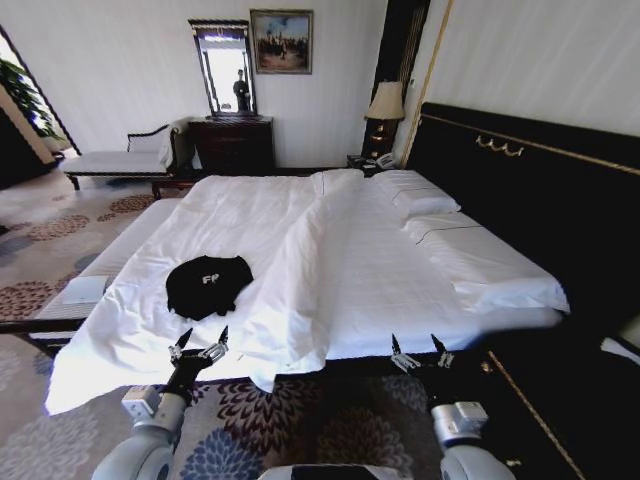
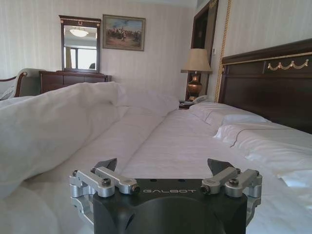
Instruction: Fold the clothes on the bed.
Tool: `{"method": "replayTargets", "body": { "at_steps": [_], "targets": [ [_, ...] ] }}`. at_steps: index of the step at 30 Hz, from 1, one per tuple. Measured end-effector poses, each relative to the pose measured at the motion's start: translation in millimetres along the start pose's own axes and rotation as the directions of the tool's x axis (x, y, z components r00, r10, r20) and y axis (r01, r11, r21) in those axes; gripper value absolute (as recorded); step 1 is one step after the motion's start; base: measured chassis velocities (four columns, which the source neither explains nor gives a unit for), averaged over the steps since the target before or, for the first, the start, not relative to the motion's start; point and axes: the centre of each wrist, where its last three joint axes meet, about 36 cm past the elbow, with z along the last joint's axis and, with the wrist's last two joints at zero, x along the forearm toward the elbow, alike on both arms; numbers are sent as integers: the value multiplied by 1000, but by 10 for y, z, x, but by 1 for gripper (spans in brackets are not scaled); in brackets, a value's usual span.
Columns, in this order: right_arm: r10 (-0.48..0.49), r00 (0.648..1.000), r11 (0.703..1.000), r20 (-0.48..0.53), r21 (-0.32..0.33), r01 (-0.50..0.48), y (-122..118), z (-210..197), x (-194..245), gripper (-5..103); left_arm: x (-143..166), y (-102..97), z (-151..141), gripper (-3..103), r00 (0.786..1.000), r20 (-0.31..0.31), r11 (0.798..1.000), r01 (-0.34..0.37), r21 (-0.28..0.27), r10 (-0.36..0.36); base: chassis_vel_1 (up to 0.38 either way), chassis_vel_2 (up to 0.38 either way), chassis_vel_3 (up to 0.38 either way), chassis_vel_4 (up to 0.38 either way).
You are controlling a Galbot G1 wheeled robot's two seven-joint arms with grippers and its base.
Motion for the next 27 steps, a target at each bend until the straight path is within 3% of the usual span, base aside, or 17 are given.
{"method": "replayTargets", "body": {
  "at_steps": [8,19,27],
  "targets": [
    [8,1000,1000,3,-3,-8,-4,-23,-6,100,63,-19,-30,100,1000,-16,999,-14,40,14,121,207,-125,-230],
    [-7,1000,998,-14,-62,6,20,-95,-89,100,251,99,-12,100,998,-49,999,-48,-18,47,117,203,-117,-198],
    [-47,998,986,-38,-159,41,-4,-246,-208,100,237,101,-17,100,998,-37,998,-53,-40,51,115,190,-134,-197]
  ]
}}
